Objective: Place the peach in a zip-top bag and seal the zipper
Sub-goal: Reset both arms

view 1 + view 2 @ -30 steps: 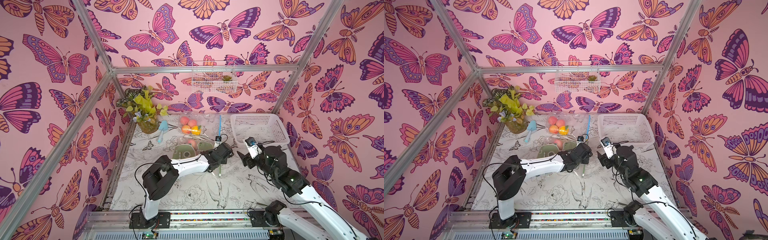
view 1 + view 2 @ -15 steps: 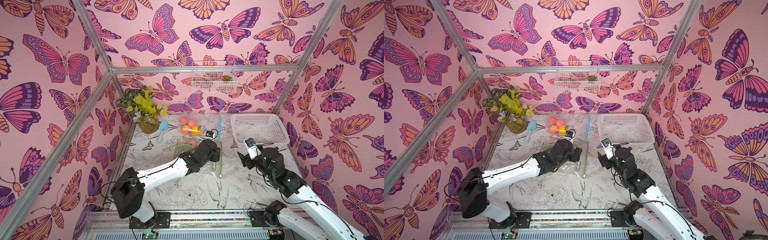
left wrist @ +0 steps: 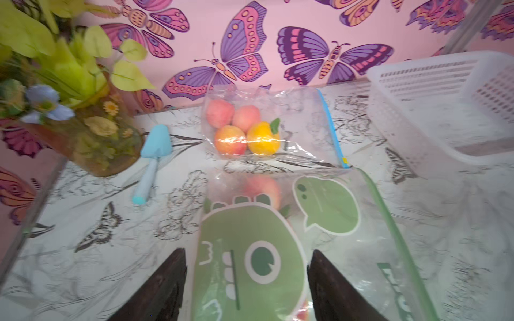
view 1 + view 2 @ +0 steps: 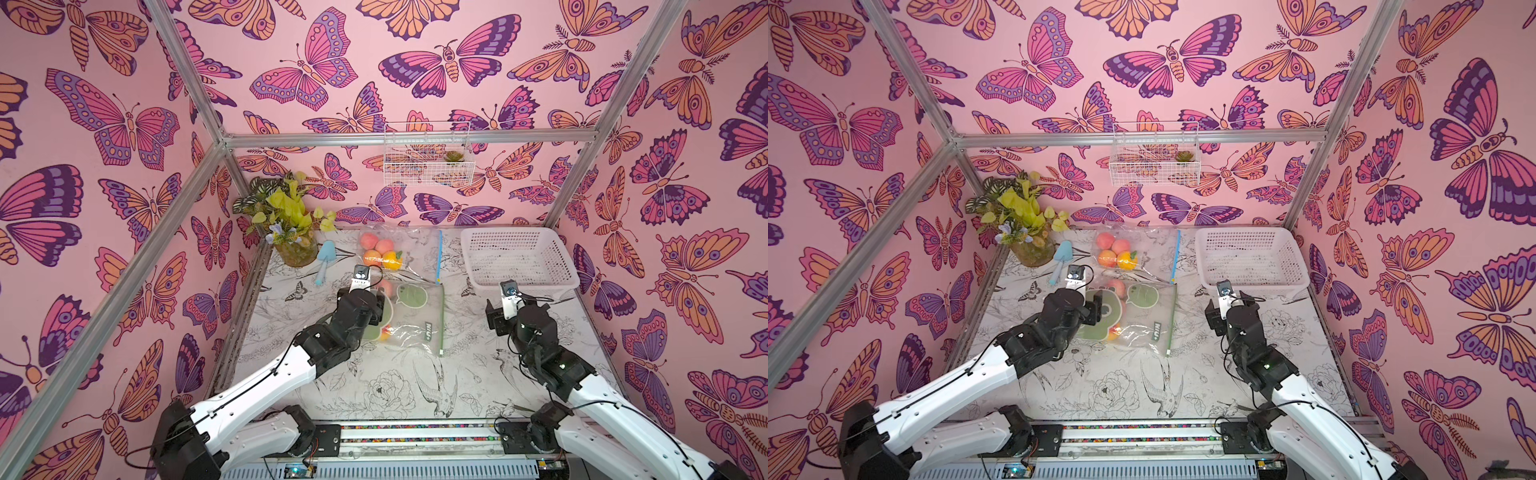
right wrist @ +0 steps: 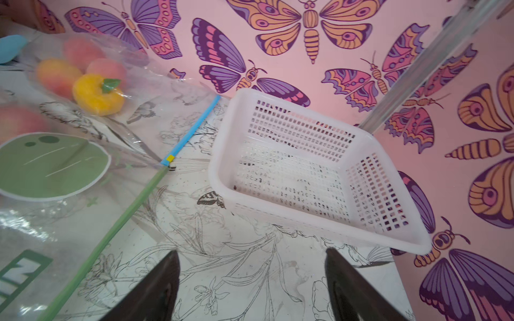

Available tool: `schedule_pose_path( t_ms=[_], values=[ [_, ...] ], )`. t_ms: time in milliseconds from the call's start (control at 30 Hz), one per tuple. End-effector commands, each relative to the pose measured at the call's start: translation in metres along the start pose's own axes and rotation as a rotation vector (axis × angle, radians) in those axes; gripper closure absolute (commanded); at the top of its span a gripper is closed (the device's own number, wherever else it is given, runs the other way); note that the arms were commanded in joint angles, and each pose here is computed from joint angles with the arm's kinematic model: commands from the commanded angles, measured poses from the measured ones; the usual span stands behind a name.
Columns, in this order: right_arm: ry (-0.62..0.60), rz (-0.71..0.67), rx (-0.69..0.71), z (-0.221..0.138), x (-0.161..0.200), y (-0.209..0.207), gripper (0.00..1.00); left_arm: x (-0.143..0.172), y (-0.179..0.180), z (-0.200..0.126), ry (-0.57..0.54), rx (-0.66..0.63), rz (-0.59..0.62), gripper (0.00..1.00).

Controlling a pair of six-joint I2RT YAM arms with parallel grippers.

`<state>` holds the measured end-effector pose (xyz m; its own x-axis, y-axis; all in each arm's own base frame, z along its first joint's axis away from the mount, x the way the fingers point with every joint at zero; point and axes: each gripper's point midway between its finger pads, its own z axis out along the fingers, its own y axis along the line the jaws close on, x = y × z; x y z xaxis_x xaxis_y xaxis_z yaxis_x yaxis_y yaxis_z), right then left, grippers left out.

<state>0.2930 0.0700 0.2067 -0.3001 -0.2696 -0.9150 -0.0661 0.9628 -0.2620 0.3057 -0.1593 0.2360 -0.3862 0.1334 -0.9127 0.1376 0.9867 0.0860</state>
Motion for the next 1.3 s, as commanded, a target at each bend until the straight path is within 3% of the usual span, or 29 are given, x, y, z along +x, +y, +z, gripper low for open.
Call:
schedule_pose_path(
  t_ms=[0, 133, 367, 733, 867, 1000, 1133, 1267],
  values=[
    [-0.056, 0.11, 0.181, 0.0, -0.008, -0.035, 0.17, 0.005, 0.034, 0.006, -0.03, -0.182, 0.15, 0.28],
    [-0.041, 0.154, 0.255, 0.006, 0.003, -0.054, 0.16, 0.0, 0.053, 0.013, -0.092, -0.274, 0.189, 0.26],
    [-0.014, 0.224, 0.351, 0.016, 0.023, -0.084, 0.15, 0.003, 0.079, 0.03, -0.174, -0.323, 0.18, 0.26],
    [0.066, 0.336, 0.326, 0.047, 0.062, -0.099, 0.13, 0.04, 0.143, 0.07, -0.069, -0.47, 0.168, 0.23],
    [0.08, 0.377, 0.298, 0.059, 0.071, -0.099, 0.13, 0.061, 0.159, 0.082, -0.016, -0.459, 0.12, 0.15],
    [0.085, 0.414, 0.254, 0.071, 0.076, -0.095, 0.12, 0.077, 0.177, 0.084, -0.022, -0.443, 0.03, 0.01],
    [0.083, 0.422, 0.206, 0.083, 0.076, -0.09, 0.11, 0.092, 0.192, 0.086, 0.002, -0.41, -0.089, 0.0],
    [0.072, 0.427, 0.162, 0.094, 0.078, -0.084, 0.1, 0.102, 0.197, 0.093, -0.057, -0.332, -0.202, 0.0]
  ],
)
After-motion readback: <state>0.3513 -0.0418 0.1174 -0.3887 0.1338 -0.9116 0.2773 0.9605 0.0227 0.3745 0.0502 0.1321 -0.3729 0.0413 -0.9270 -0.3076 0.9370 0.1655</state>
